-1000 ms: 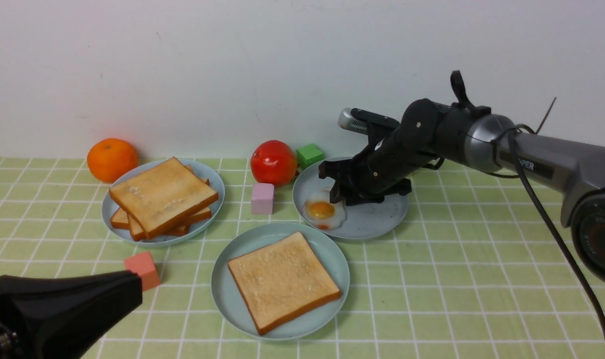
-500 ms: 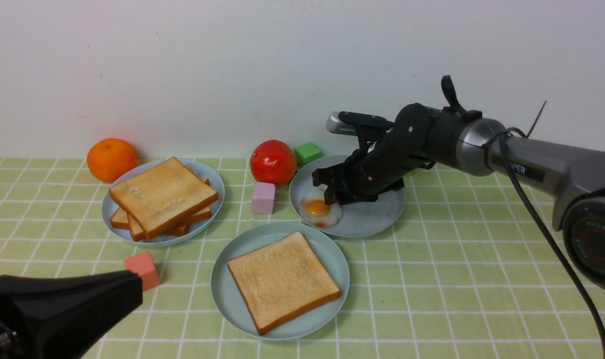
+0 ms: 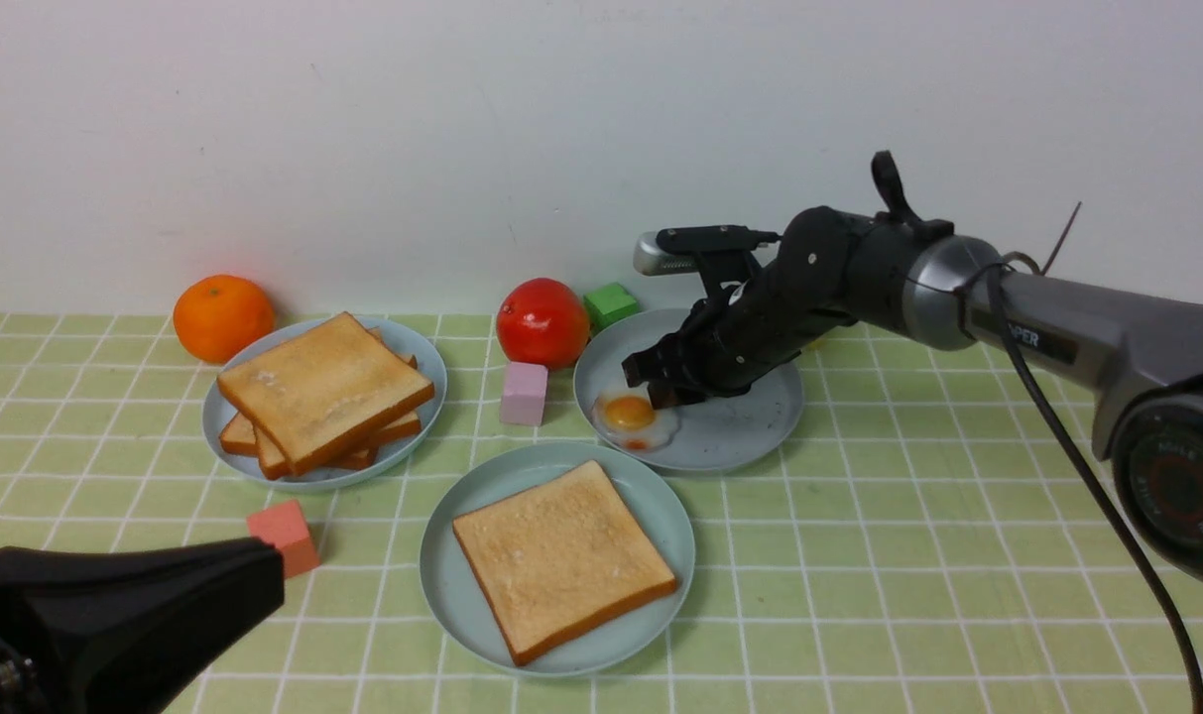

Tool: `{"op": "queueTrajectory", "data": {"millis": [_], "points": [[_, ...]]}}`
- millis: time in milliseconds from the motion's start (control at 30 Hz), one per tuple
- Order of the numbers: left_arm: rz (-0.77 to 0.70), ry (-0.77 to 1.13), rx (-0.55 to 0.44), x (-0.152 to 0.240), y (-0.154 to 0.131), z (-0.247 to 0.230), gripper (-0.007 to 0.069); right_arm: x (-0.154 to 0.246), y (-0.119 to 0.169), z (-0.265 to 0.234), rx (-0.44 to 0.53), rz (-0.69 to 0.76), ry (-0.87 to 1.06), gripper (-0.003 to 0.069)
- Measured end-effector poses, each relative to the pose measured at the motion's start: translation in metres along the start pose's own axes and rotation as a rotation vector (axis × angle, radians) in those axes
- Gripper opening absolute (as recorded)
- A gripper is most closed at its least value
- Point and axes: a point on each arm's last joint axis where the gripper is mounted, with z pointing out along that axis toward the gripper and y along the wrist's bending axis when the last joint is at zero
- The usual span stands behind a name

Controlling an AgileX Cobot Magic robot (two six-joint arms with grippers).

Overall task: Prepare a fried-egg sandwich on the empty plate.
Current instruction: Use the right arm to grab a fried egg

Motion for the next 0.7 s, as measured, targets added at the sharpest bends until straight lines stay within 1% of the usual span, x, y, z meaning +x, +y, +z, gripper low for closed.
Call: {"op": "queueTrajectory", "data": {"millis": [133,233,300,433,467,500,567,700], "points": [[0.000,0.000,0.000,0.0000,0.0000,0.0000,0.0025,-0.0003,0.0001,0.0008,0.003,0.003,-0.005,0.0226],[0.000,0.000,0.000,0.0000,0.0000,0.0000,0.0027,0.0002,-0.0001,0.0016,0.003,0.004,-0.004,0.0225],[0.000,0.000,0.000,0.0000,0.0000,0.0000,0.0029,0.0001,0.0001,0.0014,0.001,0.007,-0.003,0.0209],[0.000,0.000,0.000,0.0000,0.0000,0.0000,0.0030,0.0005,0.0012,0.0013,-0.010,0.025,0.004,0.0051],[0.000,0.000,0.000,0.0000,0.0000,0.0000,0.0031,0.0005,0.0007,0.0012,-0.010,0.026,0.004,0.0043],[0.000,0.000,0.000,0.0000,0.0000,0.0000,0.0033,0.0006,0.0009,0.0011,-0.011,0.026,0.007,0.0002],[0.000,0.000,0.000,0.0000,0.0000,0.0000,0.0036,0.0009,0.0013,0.0008,-0.014,0.029,0.014,-0.0010],[0.000,0.000,0.000,0.0000,0.0000,0.0000,0.0039,0.0010,0.0050,-0.0071,-0.031,0.036,0.052,-0.0008]]}}
